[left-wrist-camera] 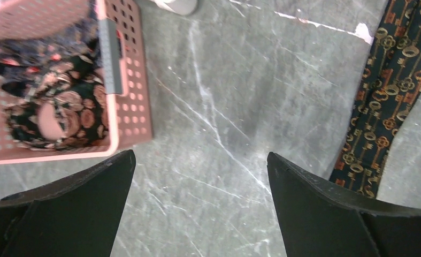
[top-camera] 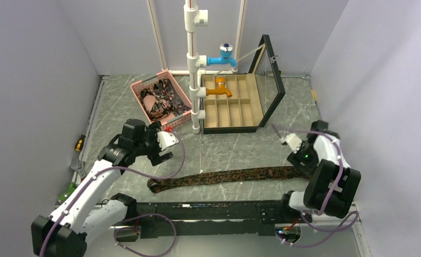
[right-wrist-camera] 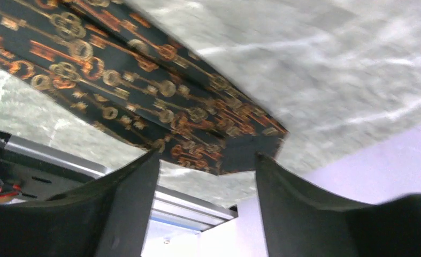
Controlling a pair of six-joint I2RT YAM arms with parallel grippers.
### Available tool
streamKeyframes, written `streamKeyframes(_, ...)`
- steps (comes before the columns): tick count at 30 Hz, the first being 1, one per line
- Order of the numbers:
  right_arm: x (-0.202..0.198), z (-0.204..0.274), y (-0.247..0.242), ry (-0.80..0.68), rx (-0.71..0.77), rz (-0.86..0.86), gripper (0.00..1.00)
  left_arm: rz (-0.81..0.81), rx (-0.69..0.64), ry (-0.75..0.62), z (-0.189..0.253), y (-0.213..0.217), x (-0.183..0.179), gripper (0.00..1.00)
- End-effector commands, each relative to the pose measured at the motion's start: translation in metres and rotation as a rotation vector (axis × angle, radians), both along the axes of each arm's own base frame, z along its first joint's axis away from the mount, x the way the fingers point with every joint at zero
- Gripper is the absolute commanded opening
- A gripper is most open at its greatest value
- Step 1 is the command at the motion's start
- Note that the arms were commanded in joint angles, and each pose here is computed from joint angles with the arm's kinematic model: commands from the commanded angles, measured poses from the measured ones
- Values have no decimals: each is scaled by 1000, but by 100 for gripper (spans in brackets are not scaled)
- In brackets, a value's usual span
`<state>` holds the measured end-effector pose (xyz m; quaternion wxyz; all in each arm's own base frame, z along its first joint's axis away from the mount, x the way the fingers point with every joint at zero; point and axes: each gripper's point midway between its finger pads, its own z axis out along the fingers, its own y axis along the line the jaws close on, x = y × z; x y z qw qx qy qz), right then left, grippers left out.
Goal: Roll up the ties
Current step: Flatten out the tie at the center of the board.
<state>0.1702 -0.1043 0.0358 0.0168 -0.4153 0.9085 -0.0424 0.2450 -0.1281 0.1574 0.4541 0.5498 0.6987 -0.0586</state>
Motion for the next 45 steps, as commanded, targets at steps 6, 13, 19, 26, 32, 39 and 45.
streamKeyframes(6,-1,19,-32,-16,175,-270,71,-40,2,150,-14,-7,-13,97)
streamKeyframes(13,13,-16,-49,6,127,-426,72,-36,58,172,-26,0,-11,95)
streamKeyframes(19,3,-40,-27,87,150,-485,68,14,89,183,-37,8,-8,95)
streamKeyframes(26,-1,-54,-14,138,161,-515,0,-69,146,278,-59,11,-31,94)
streamKeyframes(32,28,-23,-29,68,183,-533,0,-283,183,382,-79,5,-74,93)
streamKeyframes(39,37,-6,-28,63,215,-534,0,-367,190,420,-90,-23,-91,98)
streamKeyframes(45,35,-4,-30,63,203,-535,0,-415,245,358,-105,-62,-90,96)
